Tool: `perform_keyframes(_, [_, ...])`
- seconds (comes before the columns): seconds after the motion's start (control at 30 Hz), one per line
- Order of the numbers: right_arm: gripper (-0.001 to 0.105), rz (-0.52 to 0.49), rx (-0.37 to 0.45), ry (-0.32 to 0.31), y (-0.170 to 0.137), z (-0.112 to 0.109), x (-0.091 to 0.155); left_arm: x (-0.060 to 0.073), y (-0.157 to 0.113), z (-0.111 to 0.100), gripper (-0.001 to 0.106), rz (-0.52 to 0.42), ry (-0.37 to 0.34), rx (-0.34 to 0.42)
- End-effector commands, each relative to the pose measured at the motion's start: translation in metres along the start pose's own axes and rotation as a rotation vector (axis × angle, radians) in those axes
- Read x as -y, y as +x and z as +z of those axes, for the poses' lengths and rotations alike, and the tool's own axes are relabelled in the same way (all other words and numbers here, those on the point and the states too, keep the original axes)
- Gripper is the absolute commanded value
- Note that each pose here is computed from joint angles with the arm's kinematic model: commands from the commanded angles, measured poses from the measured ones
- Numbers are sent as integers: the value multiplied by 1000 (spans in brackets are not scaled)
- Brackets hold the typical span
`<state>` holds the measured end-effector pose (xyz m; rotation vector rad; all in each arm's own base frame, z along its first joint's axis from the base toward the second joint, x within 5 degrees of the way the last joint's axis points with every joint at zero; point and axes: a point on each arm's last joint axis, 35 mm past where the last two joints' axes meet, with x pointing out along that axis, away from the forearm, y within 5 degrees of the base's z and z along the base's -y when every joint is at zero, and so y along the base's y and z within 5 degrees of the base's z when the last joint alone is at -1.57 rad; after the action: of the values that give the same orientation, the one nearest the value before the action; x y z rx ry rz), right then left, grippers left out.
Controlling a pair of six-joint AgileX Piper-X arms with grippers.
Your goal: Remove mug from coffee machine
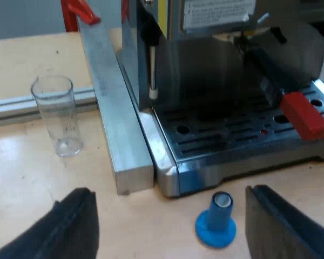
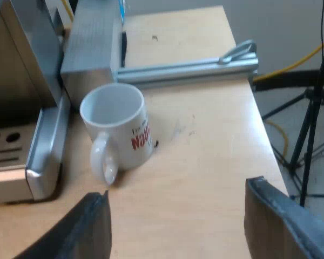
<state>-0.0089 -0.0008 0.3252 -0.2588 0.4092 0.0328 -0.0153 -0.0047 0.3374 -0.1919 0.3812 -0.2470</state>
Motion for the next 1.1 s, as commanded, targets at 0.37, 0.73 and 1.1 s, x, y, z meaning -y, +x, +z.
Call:
perform_keyframes(0.37, [56, 23, -55, -35, 37, -15, -5, -13, 50, -20, 61, 20, -1, -38])
perform_keyframes(0.73, [56, 5, -14, -78, 46, -15, -5, -16, 58, -27, 61, 21, -4, -53])
perform_keyframes(1.1, [56, 5, -14, -78, 46, -15, -5, -16, 58, -26, 61, 21, -3, -50])
